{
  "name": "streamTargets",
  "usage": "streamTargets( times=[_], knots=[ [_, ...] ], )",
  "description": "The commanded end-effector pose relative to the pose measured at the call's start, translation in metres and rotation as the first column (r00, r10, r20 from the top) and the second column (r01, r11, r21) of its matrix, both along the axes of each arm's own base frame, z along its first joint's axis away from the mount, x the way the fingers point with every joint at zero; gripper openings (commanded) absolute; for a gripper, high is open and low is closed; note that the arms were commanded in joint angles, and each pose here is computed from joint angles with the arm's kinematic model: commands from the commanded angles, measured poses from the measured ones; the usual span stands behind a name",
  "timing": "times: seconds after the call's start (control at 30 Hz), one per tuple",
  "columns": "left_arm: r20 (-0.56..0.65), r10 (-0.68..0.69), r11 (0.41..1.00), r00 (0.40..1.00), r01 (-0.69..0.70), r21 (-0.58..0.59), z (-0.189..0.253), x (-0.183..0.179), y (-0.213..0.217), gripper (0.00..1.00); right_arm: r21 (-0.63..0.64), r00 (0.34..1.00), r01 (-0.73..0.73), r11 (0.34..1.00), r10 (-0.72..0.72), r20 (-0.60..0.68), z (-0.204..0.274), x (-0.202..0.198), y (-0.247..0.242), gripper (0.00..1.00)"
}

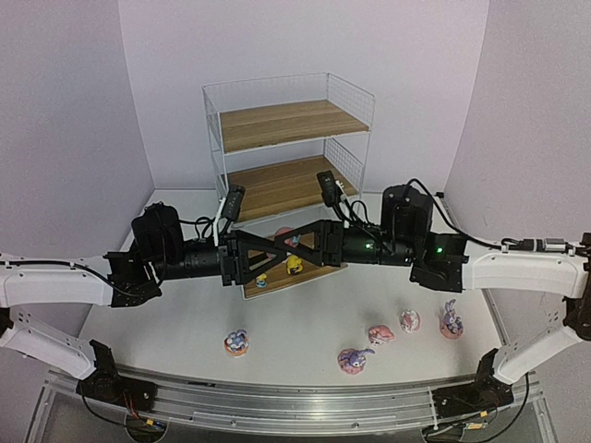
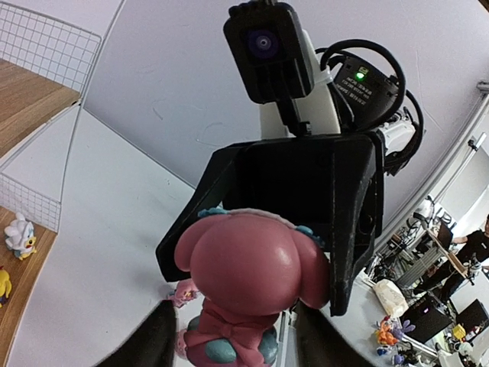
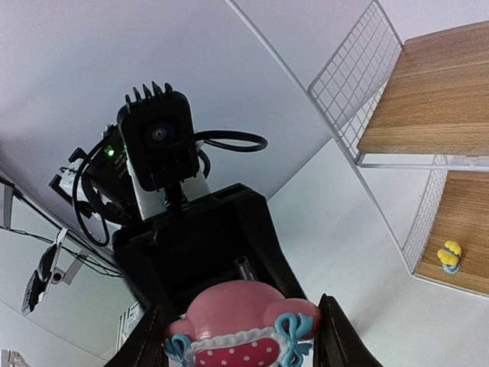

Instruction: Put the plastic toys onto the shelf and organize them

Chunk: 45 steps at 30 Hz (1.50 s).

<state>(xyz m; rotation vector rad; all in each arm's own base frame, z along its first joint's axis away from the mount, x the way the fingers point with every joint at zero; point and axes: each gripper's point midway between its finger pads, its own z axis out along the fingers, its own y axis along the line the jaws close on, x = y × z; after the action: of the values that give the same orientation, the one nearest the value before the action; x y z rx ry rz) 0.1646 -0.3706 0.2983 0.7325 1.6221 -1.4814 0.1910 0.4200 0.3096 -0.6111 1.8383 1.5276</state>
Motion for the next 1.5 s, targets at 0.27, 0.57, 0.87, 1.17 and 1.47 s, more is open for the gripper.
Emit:
streamTargets(
  times=[0.27,0.57,0.87,1.17,1.47],
  knots=[
    [-0.049,0.268,0.959,0.962,-0.262,0.108,0.0,0.021,0.048,1.0,-0.189,0.829,0.529,0.827,-0.455,0.326,0.018,0.078,-0.063,0.15],
    [-0.126,0.702,0.693,0.701,-0.631,0.349,-0.034,0.049,0.146,1.0,-0.226,0.686,0.703,0.674,-0.56,0.465,0.025,0.145,-0.083,0.15],
    [-0.113,0.824,0.538,0.556,-0.702,0.466,-0.054,0.057,0.176,1.0,-0.249,0.663,0.73,0.637,-0.571,0.485,0.022,0.196,-0.082,0.14],
    [-0.119,0.818,0.549,0.563,-0.702,0.453,-0.054,0.058,0.174,1.0,-0.266,0.648,0.752,0.603,-0.602,0.467,0.011,0.217,-0.086,0.14],
    [-0.127,0.821,0.548,0.557,-0.704,0.451,-0.057,0.058,0.174,1.0,-0.266,0.618,0.783,0.562,-0.656,0.433,0.003,0.223,-0.092,0.16]
  ],
)
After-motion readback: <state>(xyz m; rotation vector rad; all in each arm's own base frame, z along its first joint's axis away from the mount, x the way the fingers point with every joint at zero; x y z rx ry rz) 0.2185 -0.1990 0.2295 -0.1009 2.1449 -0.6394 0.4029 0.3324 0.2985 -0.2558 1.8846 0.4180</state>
